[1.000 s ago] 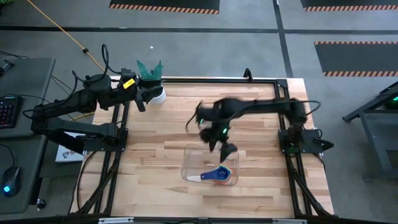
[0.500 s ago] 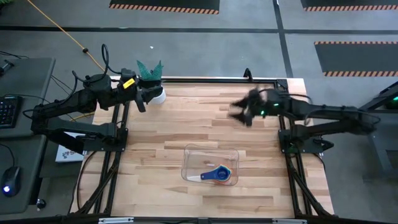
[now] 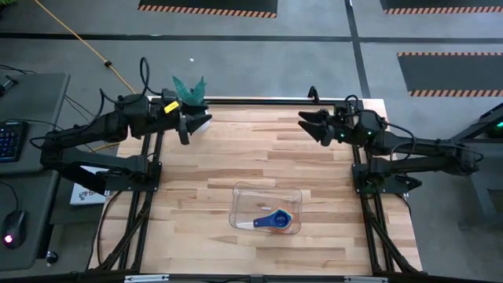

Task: Nest measuring cups in basket
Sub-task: Return to Home Position

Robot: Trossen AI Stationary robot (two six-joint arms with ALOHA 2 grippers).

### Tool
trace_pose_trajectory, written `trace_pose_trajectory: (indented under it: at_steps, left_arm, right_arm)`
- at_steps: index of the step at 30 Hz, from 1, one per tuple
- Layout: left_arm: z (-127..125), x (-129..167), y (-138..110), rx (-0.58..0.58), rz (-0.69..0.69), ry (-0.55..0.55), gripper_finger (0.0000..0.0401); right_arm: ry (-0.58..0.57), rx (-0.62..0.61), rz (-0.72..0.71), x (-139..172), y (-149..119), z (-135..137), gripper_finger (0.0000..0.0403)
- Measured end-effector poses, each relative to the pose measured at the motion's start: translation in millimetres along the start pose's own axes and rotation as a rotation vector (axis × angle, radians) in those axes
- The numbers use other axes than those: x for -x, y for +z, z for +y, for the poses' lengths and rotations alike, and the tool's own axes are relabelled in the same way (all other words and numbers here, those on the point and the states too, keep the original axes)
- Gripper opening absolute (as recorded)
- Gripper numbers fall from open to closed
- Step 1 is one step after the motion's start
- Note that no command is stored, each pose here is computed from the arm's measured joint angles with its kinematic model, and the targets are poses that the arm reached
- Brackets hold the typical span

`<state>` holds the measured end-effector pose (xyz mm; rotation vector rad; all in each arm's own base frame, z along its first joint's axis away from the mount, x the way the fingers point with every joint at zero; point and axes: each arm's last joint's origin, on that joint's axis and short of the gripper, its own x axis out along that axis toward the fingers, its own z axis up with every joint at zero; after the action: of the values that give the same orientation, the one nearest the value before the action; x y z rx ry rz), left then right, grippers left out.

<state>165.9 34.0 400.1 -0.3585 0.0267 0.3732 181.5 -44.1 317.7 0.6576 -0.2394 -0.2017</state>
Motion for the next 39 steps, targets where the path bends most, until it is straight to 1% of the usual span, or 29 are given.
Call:
trace_pose_trajectory:
  at_steps: [4,8,12,14,16,17,19,22,23,24,27,29,30,32,33,36,39]
  left_arm:
    - [-3,-1,2,-0.035,-0.002,-0.085,0.0211]
    - [-5,-1,4,-0.085,-0.025,-0.109,0.0211]
    - [-6,-1,4,-0.106,-0.021,-0.126,0.0211]
    - [-7,1,1,-0.114,-0.011,-0.166,0.0211]
    - [-10,2,-5,-0.115,-0.02,-0.226,0.021]
    - [-11,3,-11,-0.116,-0.025,-0.254,0.0207]
    - [-12,5,-25,-0.119,-0.052,-0.299,0.0194]
    - [-7,10,-50,-0.103,-0.115,-0.338,0.0157]
    - [-4,13,-59,-0.095,-0.135,-0.348,0.0141]
    - [0,16,-68,-0.09,-0.152,-0.357,0.0123]
    - [12,28,-91,-0.09,-0.198,-0.375,0.0062]
    - [22,38,-104,-0.109,-0.228,-0.375,0.0021]
    - [26,43,-110,-0.108,-0.252,-0.378,0.0011]
    - [35,52,-121,-0.095,-0.299,-0.383,0.001]
    - [39,56,-126,-0.091,-0.316,-0.385,0.0011]
    - [49,65,-142,-0.063,-0.366,-0.403,0.0003]
    - [57,68,-159,-0.03,-0.395,-0.418,0.0002]
  right_arm:
    - [-0.02,0.028,-0.045,-4,1,-1,0.0387]
    - [-0.028,0.025,-0.052,-11,-2,-4,0.0387]
    - [0.028,0.029,-0.015,-17,-6,-4,0.0384]
    - [0.064,0.036,0.023,-19,-8,-3,0.0364]
    - [0.095,0.08,0.029,-20,-7,2,0.0321]
    - [0.095,0.094,0.028,-20,-7,3,0.0289]
    - [0.059,0.105,0.037,-20,-10,2,0.0208]
    - [0.011,0.111,0.072,-20,-13,-4,0.0058]
    - [-0.001,0.131,0.085,-20,-14,-5,0.003]
    - [-0.013,0.146,0.101,-20,-15,-6,0.0021]
    - [-0.028,0.144,0.138,-20,-19,-8,0.0031]
    - [-0.013,0.141,0.149,-20,-19,-7,0.0021]
    - [-0.001,0.163,0.16,-20,-20,-7,0.0012]
    - [0.036,0.201,0.188,-19,-22,-6,0.0004]
    - [0.047,0.191,0.196,-19,-23,-5,0.0006]
    - [0.036,0.105,0.223,-19,-25,-5,0.0007]
    - [0.037,0.068,0.259,-18,-28,-6,0.0001]
